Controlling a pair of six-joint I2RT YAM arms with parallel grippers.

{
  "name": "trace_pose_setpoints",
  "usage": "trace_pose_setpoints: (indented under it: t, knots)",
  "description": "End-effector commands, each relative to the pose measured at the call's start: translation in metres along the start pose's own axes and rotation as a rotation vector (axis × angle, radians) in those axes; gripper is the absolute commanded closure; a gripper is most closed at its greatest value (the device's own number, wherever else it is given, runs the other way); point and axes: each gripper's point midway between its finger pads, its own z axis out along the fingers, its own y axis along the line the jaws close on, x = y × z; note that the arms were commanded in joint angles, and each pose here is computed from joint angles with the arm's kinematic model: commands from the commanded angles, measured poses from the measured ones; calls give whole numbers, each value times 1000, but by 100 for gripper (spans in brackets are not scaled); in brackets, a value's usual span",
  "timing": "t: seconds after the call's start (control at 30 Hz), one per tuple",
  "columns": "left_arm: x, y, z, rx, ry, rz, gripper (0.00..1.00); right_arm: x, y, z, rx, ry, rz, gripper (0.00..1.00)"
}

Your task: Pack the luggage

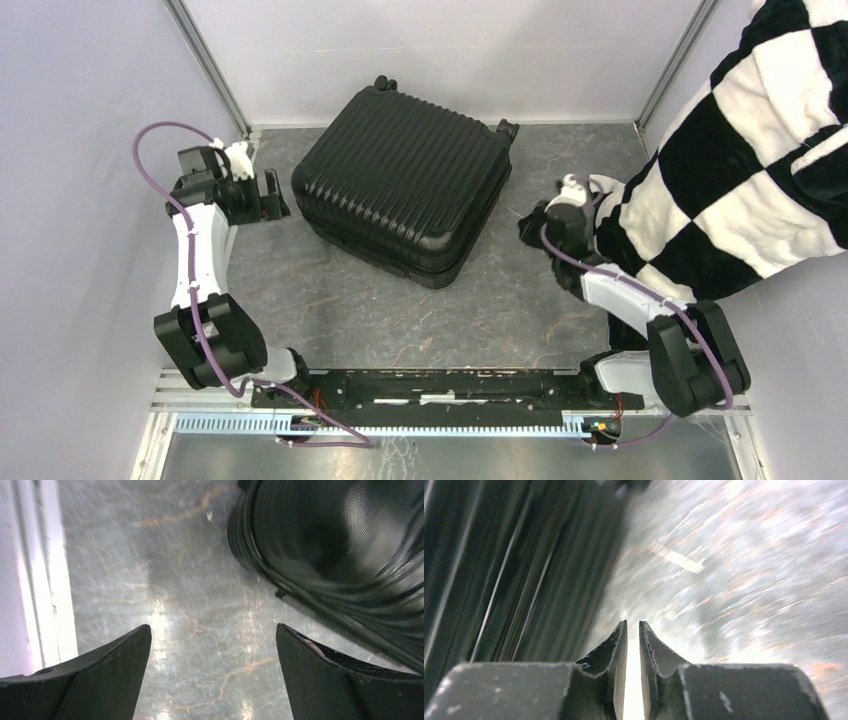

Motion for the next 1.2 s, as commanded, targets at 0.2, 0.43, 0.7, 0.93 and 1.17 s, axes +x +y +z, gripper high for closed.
trace_pose_setpoints:
  t: [0.2, 0.43, 0.7, 0.93, 1.17]
  knots:
    - [55, -14, 17, 64, 47, -14, 0, -114, -40, 99, 135, -162, 209, 76]
    - [77, -12, 34, 77, 59, 13, 0, -135, -36, 177, 36, -152, 354, 73]
    - [74, -17, 43, 118, 38, 8, 0, -151, -7, 235, -179, -95, 444, 73]
    - [70, -21, 63, 113, 31, -23, 0, -137, 39, 227, -459, -43, 507, 78]
    - [48, -17, 83, 86, 7, -66, 0, -98, 82, 181, -575, 36, 443, 84]
